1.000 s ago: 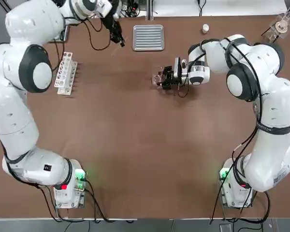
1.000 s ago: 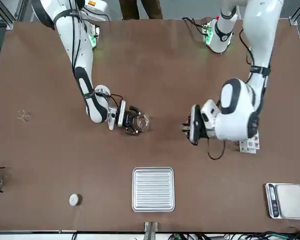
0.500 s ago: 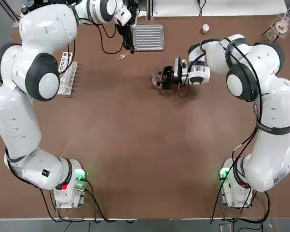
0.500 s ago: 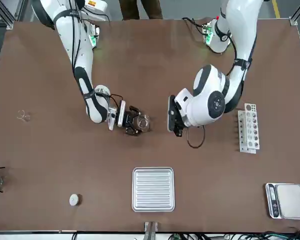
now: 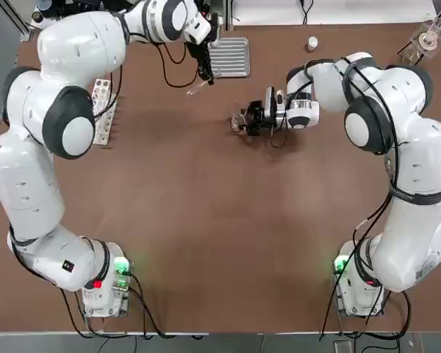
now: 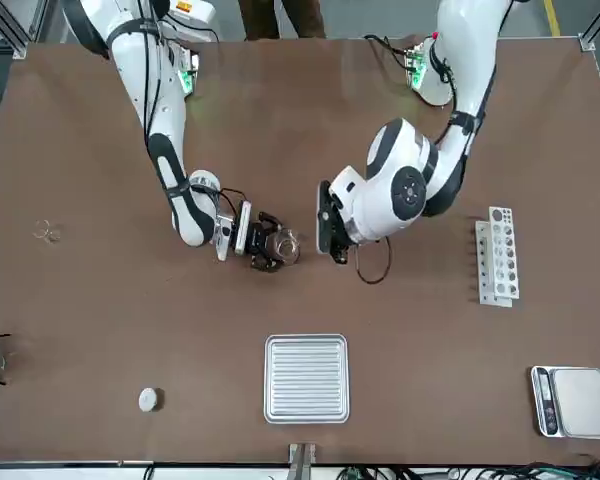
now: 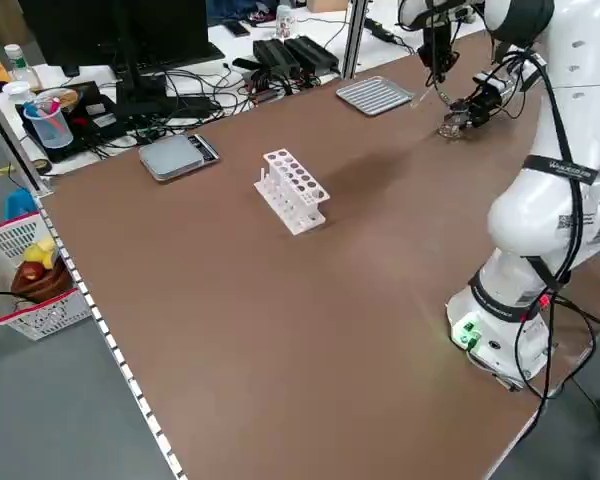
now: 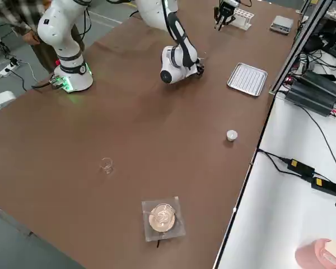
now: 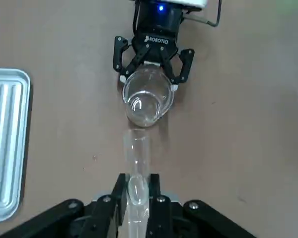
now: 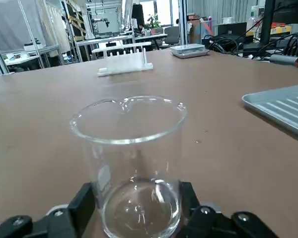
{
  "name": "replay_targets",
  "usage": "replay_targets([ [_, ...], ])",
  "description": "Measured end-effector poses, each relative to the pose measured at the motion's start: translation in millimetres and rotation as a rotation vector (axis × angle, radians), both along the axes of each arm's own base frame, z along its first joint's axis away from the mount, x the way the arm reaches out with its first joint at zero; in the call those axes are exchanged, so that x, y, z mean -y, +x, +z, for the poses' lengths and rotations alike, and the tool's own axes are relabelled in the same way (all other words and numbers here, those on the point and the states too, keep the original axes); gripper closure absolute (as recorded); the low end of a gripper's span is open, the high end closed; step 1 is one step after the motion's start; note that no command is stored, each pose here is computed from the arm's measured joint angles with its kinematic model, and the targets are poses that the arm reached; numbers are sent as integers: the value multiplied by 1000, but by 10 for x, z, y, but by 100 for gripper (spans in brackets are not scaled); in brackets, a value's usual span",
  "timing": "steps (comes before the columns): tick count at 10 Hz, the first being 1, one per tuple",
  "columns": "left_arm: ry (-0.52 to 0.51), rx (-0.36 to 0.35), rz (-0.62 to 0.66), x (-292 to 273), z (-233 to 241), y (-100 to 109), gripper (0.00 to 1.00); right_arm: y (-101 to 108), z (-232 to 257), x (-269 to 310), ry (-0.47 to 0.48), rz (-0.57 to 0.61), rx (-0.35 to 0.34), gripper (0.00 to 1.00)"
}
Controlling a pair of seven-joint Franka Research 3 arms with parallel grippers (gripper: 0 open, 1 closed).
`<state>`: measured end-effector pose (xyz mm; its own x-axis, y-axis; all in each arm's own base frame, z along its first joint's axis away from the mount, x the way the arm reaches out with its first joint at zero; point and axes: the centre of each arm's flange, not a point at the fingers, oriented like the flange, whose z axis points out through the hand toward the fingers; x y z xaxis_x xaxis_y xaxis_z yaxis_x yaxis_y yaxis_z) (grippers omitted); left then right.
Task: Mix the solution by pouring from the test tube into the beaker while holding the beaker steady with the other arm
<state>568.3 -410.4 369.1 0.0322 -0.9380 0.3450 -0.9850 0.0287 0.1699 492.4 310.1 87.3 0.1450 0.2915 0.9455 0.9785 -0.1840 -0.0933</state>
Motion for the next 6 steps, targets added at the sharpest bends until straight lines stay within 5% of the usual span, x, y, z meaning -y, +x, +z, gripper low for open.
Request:
replay_targets([
  [6,50,18,26,512,-411,-167,79,4,1,5,0,-1,-1,26],
])
